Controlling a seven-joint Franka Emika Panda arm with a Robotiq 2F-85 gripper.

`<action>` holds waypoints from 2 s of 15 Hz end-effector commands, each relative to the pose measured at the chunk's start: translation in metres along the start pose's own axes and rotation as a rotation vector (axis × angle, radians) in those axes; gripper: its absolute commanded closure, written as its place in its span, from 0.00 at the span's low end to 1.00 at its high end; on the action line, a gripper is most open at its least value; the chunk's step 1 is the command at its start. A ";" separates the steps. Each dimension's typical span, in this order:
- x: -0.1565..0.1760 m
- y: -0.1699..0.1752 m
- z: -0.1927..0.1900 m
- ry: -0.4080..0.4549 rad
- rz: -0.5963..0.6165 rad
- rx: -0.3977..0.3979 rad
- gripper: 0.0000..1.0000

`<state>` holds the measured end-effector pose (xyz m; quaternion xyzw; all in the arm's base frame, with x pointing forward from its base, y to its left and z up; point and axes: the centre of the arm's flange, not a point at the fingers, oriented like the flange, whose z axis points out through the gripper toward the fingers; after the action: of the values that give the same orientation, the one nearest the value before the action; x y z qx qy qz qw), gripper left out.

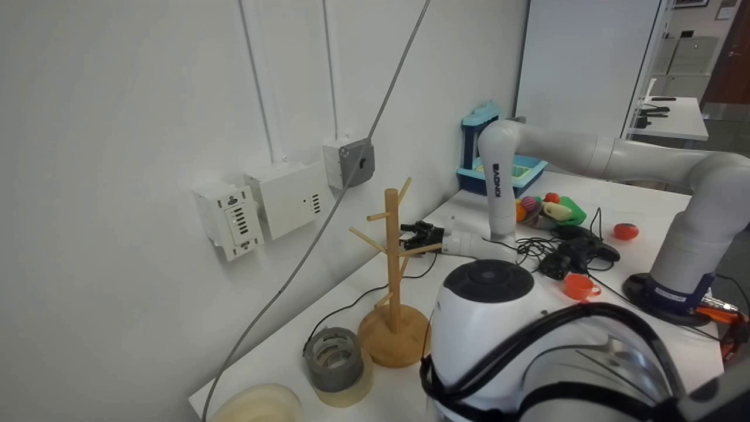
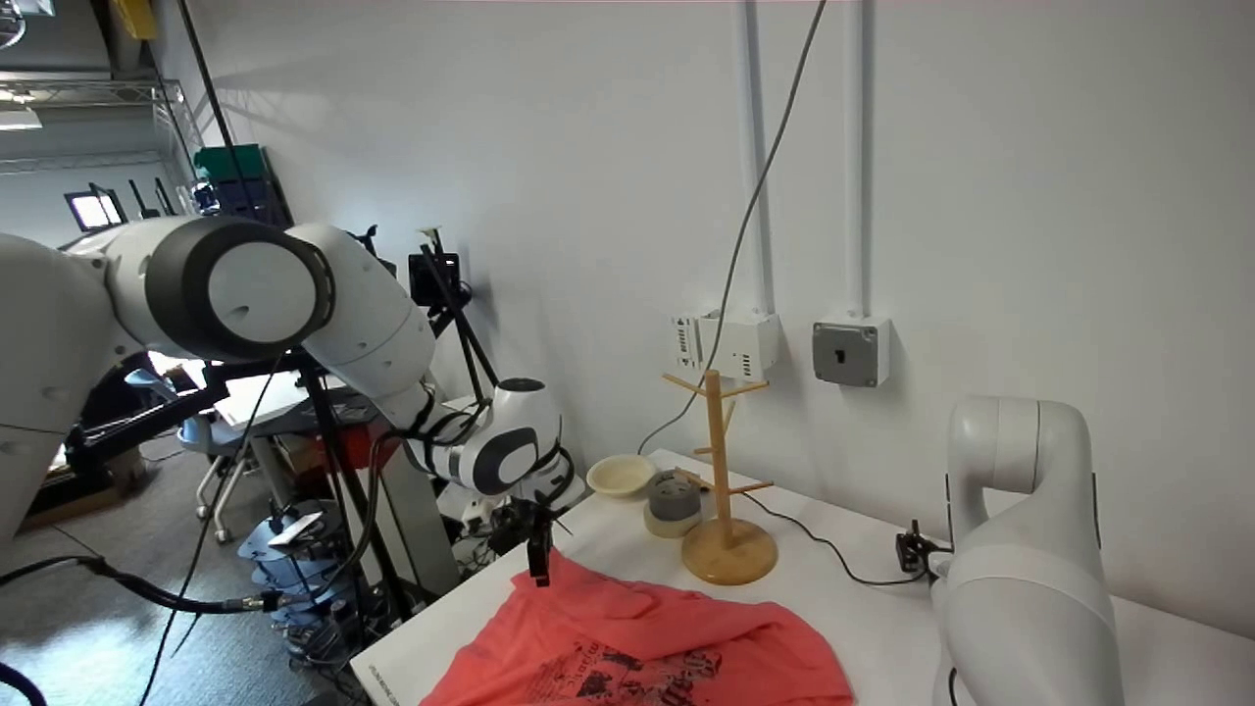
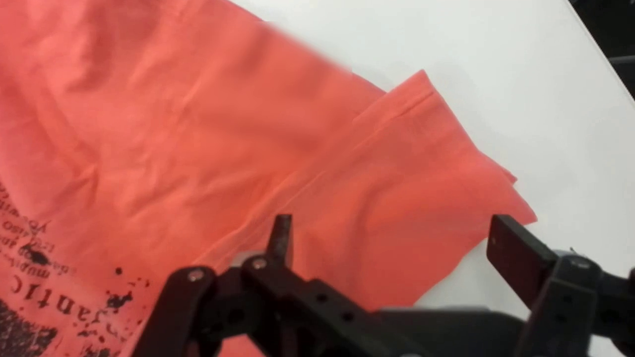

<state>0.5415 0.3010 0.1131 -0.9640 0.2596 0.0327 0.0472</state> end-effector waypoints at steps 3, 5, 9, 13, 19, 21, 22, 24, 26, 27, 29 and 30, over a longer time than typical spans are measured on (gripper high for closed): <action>0.012 -0.031 0.013 -0.011 0.040 0.008 0.00; 0.014 -0.037 0.019 -0.012 0.049 0.002 0.00; 0.013 -0.044 0.036 -0.026 0.068 -0.017 0.09; 0.014 -0.050 0.055 -0.027 0.065 -0.047 0.15; 0.019 -0.057 0.057 -0.027 0.060 -0.078 0.54; 0.019 -0.058 0.052 -0.021 0.057 -0.083 0.70; 0.018 -0.058 0.050 -0.019 0.056 -0.084 0.77; 0.014 -0.054 0.042 -0.012 0.046 -0.086 0.93; 0.009 -0.049 0.033 -0.005 0.029 -0.082 1.00; 0.007 -0.045 0.026 -0.001 0.025 -0.074 0.97; 0.003 -0.037 0.014 0.003 0.019 -0.064 0.96; 0.002 -0.033 0.008 0.004 0.014 -0.061 0.96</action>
<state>0.5741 0.3419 0.0824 -0.9609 0.2715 0.0505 0.0181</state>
